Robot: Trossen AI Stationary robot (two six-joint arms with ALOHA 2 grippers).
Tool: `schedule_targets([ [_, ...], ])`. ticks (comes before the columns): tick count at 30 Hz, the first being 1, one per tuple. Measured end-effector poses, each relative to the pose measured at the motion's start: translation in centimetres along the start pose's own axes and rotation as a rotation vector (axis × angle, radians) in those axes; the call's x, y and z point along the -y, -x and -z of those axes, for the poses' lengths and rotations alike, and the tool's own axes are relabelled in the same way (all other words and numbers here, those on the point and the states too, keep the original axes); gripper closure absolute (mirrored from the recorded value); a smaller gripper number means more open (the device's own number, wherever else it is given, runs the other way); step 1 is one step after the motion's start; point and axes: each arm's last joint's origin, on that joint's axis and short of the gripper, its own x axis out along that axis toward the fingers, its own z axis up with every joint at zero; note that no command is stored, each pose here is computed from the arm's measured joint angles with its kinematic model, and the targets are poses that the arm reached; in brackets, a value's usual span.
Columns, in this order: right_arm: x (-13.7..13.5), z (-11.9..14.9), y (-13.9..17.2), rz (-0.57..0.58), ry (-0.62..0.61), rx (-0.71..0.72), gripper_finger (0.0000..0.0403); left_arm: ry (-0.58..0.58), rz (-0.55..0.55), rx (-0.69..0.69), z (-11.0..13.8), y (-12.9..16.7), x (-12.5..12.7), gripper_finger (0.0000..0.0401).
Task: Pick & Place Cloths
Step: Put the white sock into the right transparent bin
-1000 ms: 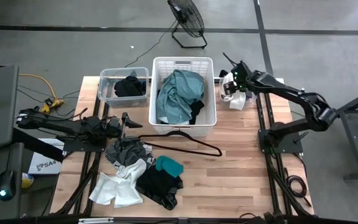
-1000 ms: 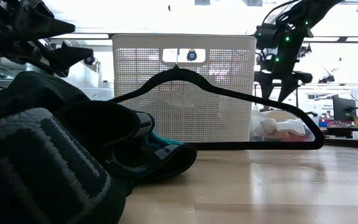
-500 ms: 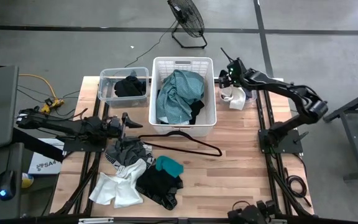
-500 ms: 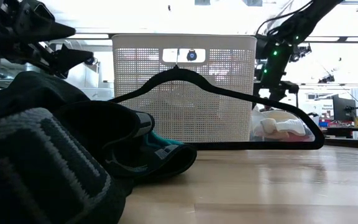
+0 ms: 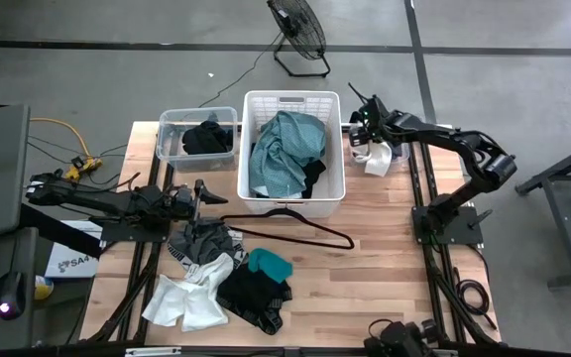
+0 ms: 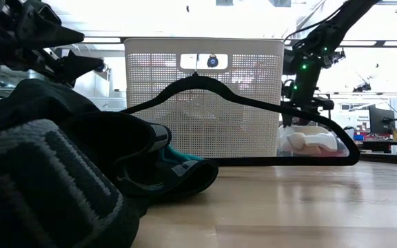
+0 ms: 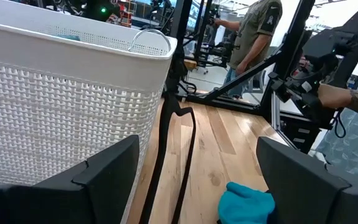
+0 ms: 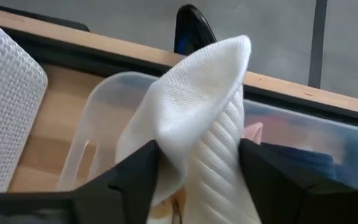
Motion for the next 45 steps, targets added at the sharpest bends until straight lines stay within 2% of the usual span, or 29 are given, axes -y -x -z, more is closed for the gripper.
schedule_targets([
  [8, 0.2, 0.5, 0.0, 0.017, 0.089, -0.05, 0.0366, 0.016, -0.001, -0.002, 0.0, 0.0, 0.0, 0.0082],
  [10, 0.3, 0.5, 0.1, 0.02, 0.114, -0.052, 0.0389, 0.014, -0.011, 0.001, 0.0, 0.0, 0.0, 0.0082],
  [16, 1.0, -0.2, 2.1, 0.03, 0.093, 0.022, 0.0395, 0.014, -0.016, 0.001, 0.0, 0.0, 0.0, 0.0082],
  [26, 2.7, -1.3, 8.4, -0.007, 0.057, 0.281, 0.0397, 0.012, -0.023, -0.019, 0.2, 0.0, -0.1, 0.0082],
  [31, 3.3, -1.3, 10.3, -0.009, 0.104, 0.344, 0.0397, 0.019, -0.023, -0.018, 0.2, 0.0, -0.1, 0.0082],
  [35, 3.4, -1.2, 10.4, 0.006, 0.112, 0.344, 0.0397, 0.024, -0.022, -0.012, 0.1, 0.0, -0.1, 0.0082],
  [38, 3.3, -0.8, 9.8, 0.011, 0.131, 0.281, 0.0397, 0.04, -0.022, -0.016, 0.2, 0.0, -0.1, 0.0082],
  [41, 2.8, 0.1, 8.6, 0.017, 0.161, 0.219, 0.0397, 0.045, -0.024, -0.022, 0.3, 0.0, -0.1, 0.0082],
  [45, 2.5, 1.6, 6.4, 0.032, 0.13, 0.131, 0.0397, 0.045, -0.024, -0.022, 0.2, 0.0, -0.1, 0.0082],
])
